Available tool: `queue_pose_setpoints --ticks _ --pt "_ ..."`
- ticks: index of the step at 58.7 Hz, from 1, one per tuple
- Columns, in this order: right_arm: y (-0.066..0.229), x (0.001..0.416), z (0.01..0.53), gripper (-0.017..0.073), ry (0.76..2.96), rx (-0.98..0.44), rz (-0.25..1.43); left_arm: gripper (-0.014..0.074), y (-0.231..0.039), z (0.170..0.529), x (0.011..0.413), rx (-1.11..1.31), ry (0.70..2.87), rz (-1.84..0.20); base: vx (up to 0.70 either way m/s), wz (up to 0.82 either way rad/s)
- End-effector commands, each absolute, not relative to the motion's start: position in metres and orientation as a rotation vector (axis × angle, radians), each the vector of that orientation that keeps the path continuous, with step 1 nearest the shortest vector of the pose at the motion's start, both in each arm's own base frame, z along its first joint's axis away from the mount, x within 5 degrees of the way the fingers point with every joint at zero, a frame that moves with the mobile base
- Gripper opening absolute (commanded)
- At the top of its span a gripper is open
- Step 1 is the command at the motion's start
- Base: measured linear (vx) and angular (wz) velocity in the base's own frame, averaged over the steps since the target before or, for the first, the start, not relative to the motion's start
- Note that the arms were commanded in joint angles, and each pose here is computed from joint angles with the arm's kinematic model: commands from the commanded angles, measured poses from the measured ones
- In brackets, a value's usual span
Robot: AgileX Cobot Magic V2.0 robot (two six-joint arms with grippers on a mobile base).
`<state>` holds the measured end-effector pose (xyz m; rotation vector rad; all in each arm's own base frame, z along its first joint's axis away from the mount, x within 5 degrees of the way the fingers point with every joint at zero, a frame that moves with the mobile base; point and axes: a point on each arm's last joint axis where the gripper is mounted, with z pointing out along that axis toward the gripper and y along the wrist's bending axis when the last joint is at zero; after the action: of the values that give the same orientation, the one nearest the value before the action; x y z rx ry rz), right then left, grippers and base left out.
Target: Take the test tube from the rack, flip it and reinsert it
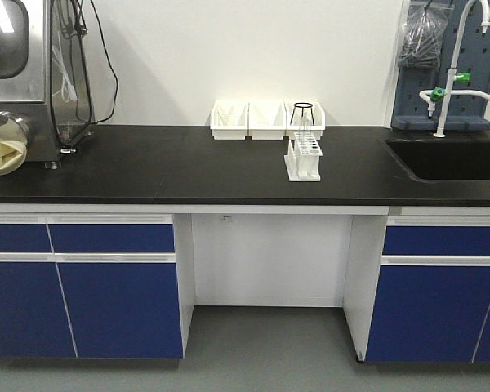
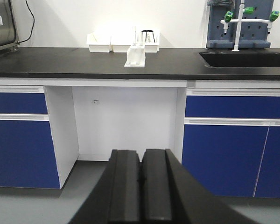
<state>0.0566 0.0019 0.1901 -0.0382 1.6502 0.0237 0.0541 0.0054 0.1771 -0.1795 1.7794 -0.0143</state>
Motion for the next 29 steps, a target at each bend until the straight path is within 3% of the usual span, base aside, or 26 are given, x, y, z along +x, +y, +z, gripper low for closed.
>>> queue_pose_setpoints --ticks 1,29 --pt "0.0019 0.0561 0.1979 -0.0012 1.558 -0.038 0.02 -0.0006 0.0046 0.1856 0.0549 -0.164 1.682 -0.028 0.0 0.0" --pt "0.0019 0.0561 0.1979 -0.0012 1.558 -0.038 0.02 -0.0006 0.0046 0.1856 0.0549 -0.164 1.682 -0.028 0.0 0.0"
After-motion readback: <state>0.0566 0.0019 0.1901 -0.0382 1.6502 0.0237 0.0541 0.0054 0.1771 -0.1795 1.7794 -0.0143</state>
